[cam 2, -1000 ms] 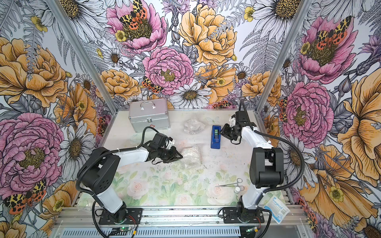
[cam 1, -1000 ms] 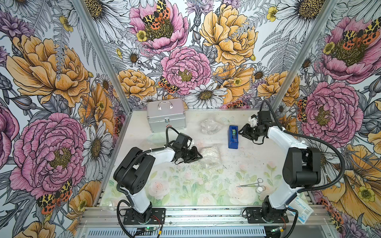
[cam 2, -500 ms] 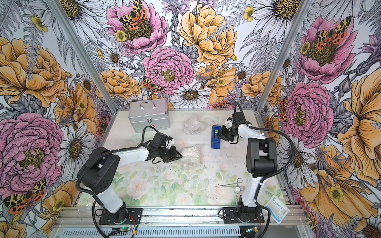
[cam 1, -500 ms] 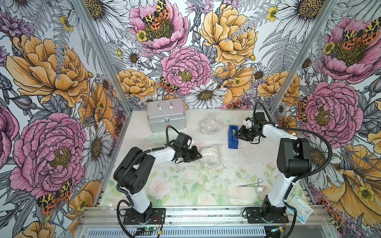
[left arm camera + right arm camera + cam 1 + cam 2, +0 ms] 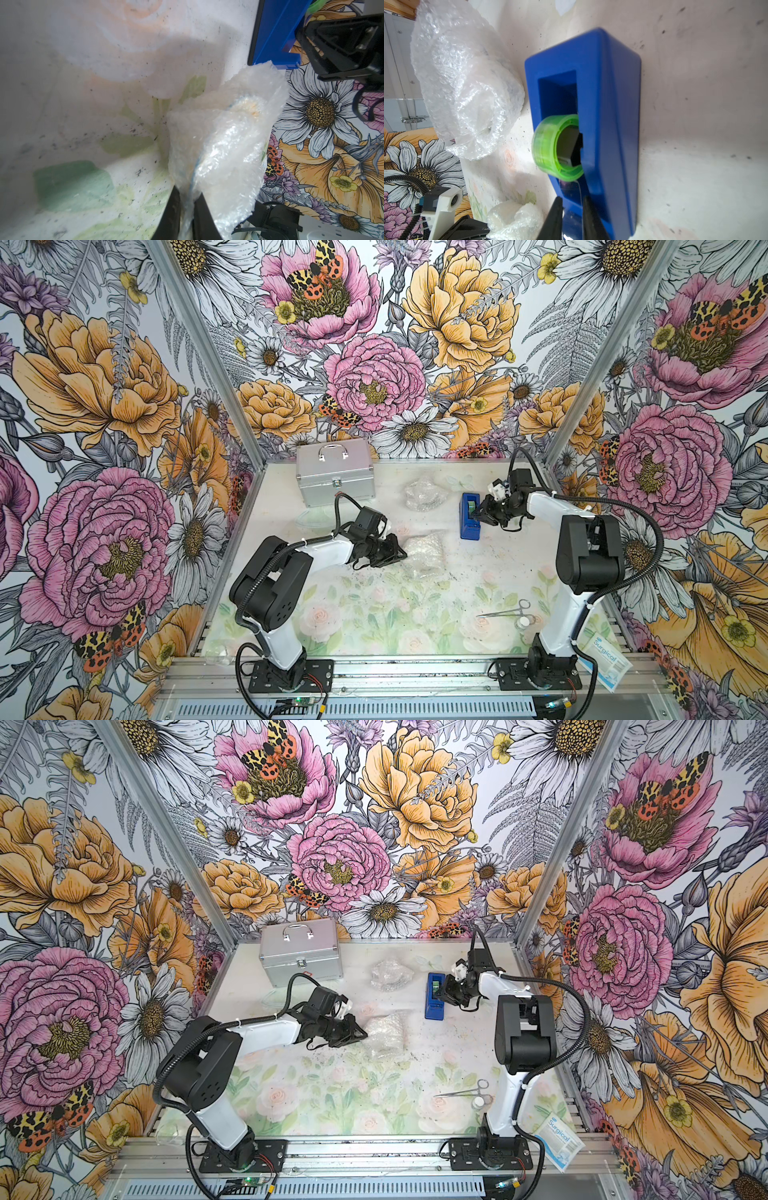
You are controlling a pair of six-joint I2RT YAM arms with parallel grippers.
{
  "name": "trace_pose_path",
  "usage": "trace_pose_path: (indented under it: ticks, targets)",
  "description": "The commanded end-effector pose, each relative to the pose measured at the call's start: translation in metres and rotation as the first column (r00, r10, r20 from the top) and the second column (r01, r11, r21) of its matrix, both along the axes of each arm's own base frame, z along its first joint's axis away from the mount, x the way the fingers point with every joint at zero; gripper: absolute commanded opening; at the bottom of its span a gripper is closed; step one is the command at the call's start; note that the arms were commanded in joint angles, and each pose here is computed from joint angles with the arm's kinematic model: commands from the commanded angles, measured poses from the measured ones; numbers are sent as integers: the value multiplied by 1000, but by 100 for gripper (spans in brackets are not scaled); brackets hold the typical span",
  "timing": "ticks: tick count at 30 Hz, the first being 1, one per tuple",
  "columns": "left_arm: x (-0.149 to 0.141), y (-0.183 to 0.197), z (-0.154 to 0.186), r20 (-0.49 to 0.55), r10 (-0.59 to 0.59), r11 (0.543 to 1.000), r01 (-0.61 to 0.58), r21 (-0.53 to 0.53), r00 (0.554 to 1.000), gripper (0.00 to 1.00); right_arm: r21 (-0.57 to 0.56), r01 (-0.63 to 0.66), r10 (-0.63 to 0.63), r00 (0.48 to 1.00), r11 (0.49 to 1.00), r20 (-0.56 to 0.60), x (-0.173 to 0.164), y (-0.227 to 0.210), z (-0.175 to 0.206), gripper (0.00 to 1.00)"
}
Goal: Wrap bowls in bubble wrap
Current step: Tear off the tape using the Tape Cutter.
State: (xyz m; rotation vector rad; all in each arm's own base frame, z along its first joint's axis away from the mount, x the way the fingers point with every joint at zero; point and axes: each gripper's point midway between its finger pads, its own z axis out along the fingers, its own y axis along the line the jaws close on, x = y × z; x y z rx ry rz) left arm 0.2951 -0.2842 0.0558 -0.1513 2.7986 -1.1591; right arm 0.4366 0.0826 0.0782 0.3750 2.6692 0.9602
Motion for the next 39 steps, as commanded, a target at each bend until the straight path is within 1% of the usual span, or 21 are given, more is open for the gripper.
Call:
trace_pose_path:
  ticks: [1,12,16,21,24,31,32,35,39]
  targets:
    - [9,0,1,29,3,1000,-3,18,1000,13,15,23,-22,999,1000,-43,-3,-7,-19,21]
    - [11,0,4,32,-4,1000,3,24,999,12,65,36,-32,997,997,-68,-3,-7,-29,18]
    - [11,1,4,30,-5,1000,4,26,1000,12,65,53,-48,996,996,-74,-2,-10,-33,17]
    - [11,1,4,30,-4,1000,3,29,1000,12,76,58,-54,997,995,-63,-1,-11,-29,16]
    - [11,1,3,28,-4,1000,3,29,1000,11,90,55,-50,997,994,-55,0,-9,-26,13]
    - [10,1,2,28,-4,1000,3,30,1000,11,114,57,-49,996,992,-70,-3,-4,-30,14]
    - [11,3,2,27,0,1000,-1,31,1000,10,114,60,-53,996,992,-69,-3,-4,-30,12]
    - [9,2,1,27,-5,999,4,32,1000,10,117,69,-62,996,991,-63,-2,-3,-28,0]
    - [9,3,0,27,-2,999,1,33,1000,10,137,79,-75,997,987,-36,2,-1,-17,0]
